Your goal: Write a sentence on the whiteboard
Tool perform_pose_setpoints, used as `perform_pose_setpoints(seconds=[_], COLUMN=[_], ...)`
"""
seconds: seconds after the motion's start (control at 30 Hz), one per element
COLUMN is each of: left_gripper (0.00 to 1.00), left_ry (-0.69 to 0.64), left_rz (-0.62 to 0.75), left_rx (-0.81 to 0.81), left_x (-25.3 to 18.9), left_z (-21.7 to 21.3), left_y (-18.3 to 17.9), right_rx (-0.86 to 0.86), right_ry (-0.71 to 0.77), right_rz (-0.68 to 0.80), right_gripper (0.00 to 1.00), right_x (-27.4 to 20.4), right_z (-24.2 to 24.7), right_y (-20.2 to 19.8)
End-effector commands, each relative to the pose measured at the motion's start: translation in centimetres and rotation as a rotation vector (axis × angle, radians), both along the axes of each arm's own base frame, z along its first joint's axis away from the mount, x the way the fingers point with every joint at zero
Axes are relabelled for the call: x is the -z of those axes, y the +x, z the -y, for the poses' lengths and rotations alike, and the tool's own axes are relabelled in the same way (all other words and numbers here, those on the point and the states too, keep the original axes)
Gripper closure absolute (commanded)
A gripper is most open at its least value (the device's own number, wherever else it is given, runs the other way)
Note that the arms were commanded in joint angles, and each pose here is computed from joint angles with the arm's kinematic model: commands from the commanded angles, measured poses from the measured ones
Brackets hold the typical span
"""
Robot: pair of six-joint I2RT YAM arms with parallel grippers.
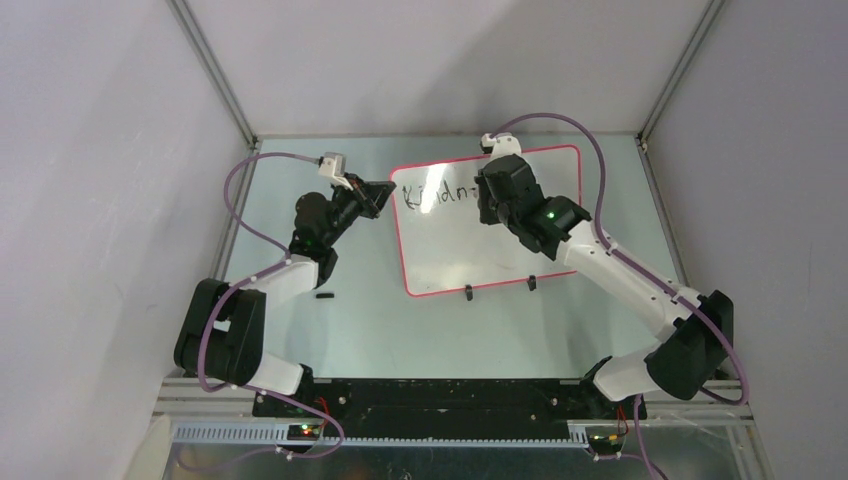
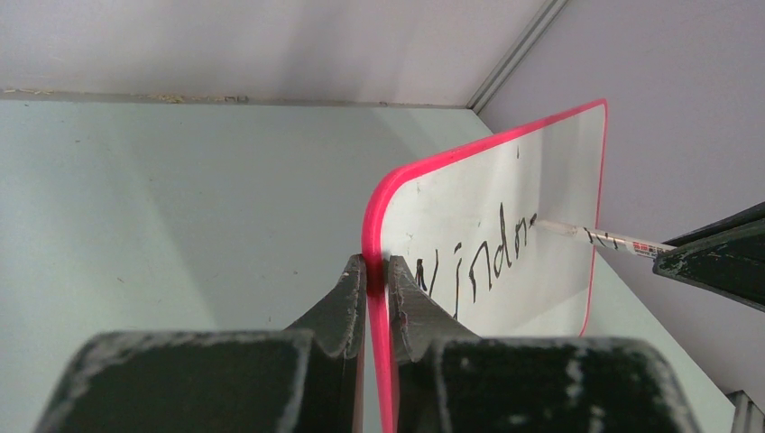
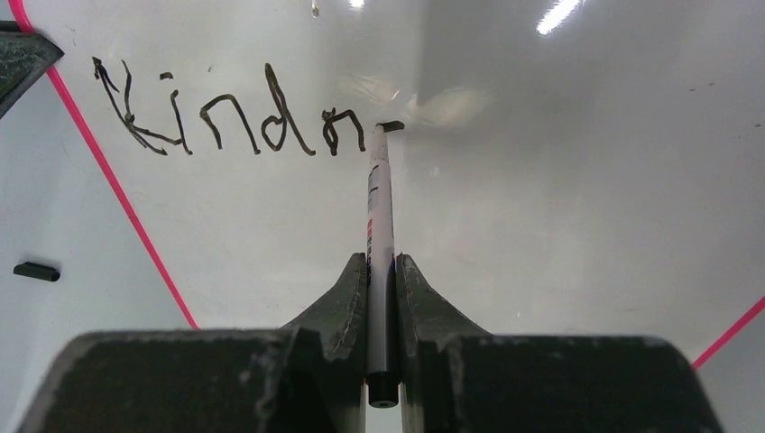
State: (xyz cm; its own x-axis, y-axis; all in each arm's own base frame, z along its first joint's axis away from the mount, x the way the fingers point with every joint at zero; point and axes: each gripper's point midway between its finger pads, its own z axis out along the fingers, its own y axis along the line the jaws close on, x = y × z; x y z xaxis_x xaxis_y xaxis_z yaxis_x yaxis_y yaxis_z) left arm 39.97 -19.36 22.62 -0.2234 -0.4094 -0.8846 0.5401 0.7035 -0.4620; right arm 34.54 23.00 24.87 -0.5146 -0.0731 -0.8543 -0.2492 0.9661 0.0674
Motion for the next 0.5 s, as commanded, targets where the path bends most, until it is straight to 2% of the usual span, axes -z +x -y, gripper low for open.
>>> perform_pose_setpoints(seconds=[0.0, 0.2, 0.47], left_gripper=[1.00, 1.00, 1.00], left_ry=[0.011, 0.011, 0.012], left_rz=[0.090, 0.088, 0.088], left_rx=[0.039, 0.039, 0.039], left_x=[-2.2, -2.2, -2.2], left_z=[0.8, 0.8, 0.8], left_y=[-1.1, -1.1, -1.2], right_rx=[0.011, 0.011, 0.013], right_ry=[0.060, 0.091, 0.081], right_rz=[0.070, 0.097, 0.071], right_gripper=[1.00, 1.00, 1.00], right_x=[-3.7, -4.6, -3.5], right_z=[0.4, 1.0, 0.9], right_y=[-0.5, -1.2, -0.7])
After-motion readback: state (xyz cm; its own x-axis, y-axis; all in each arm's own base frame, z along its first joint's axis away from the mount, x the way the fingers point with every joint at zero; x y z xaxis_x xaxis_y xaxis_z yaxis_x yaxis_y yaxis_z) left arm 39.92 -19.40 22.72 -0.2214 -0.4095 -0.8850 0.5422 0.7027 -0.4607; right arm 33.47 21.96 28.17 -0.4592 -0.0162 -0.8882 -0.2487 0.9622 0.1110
